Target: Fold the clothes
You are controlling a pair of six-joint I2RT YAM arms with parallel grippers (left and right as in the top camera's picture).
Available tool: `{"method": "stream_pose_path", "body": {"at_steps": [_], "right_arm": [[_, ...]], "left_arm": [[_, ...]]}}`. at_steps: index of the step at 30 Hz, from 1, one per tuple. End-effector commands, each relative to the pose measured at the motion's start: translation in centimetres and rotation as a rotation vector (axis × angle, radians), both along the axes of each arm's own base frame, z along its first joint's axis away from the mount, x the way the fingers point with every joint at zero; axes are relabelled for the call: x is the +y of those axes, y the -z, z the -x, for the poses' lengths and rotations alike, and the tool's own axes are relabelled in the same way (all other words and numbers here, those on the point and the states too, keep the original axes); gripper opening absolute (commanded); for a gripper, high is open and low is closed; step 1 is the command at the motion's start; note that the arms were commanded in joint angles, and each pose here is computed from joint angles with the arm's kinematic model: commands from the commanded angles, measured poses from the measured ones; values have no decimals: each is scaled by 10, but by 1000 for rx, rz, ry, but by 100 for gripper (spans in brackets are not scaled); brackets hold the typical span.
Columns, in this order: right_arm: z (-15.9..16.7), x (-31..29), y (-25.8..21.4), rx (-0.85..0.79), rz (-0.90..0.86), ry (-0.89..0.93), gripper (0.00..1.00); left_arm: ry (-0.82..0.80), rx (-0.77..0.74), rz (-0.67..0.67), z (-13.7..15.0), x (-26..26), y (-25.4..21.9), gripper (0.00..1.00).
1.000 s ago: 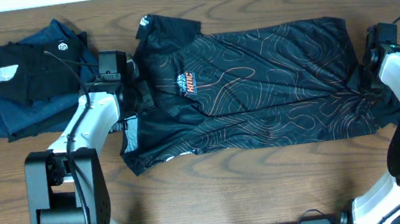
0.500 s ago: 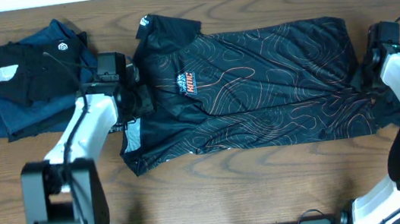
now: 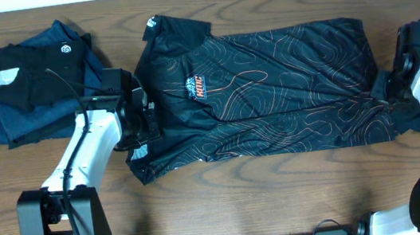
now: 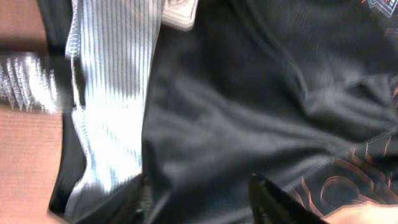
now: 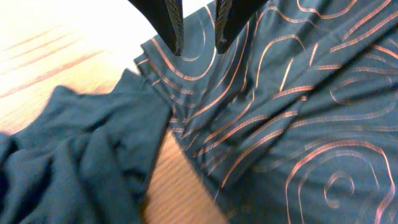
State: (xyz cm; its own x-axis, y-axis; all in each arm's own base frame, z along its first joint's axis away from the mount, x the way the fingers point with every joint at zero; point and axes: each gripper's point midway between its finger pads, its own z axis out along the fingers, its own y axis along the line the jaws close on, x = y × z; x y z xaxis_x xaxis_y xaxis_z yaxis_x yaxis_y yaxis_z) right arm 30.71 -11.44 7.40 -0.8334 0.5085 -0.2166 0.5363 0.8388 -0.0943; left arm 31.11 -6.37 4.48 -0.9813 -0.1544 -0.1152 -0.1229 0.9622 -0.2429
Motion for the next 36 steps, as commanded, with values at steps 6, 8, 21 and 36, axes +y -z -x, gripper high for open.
{"method": "stream_pose_path", "body": {"at_steps": [6, 8, 21, 36], "right_arm": [[11, 8, 16, 52, -42, -23, 16], [12, 8, 16, 54, -43, -23, 15], [18, 10, 17, 79, -53, -23, 14], [19, 10, 17, 81, -53, -23, 13]], "left_arm": [[-9, -114, -71, -28, 11, 7, 56], [-10, -129, -69, -34, 11, 11, 56], [-9, -150, -66, -56, 8, 43, 56], [6, -133, -68, -55, 8, 52, 42]]}}
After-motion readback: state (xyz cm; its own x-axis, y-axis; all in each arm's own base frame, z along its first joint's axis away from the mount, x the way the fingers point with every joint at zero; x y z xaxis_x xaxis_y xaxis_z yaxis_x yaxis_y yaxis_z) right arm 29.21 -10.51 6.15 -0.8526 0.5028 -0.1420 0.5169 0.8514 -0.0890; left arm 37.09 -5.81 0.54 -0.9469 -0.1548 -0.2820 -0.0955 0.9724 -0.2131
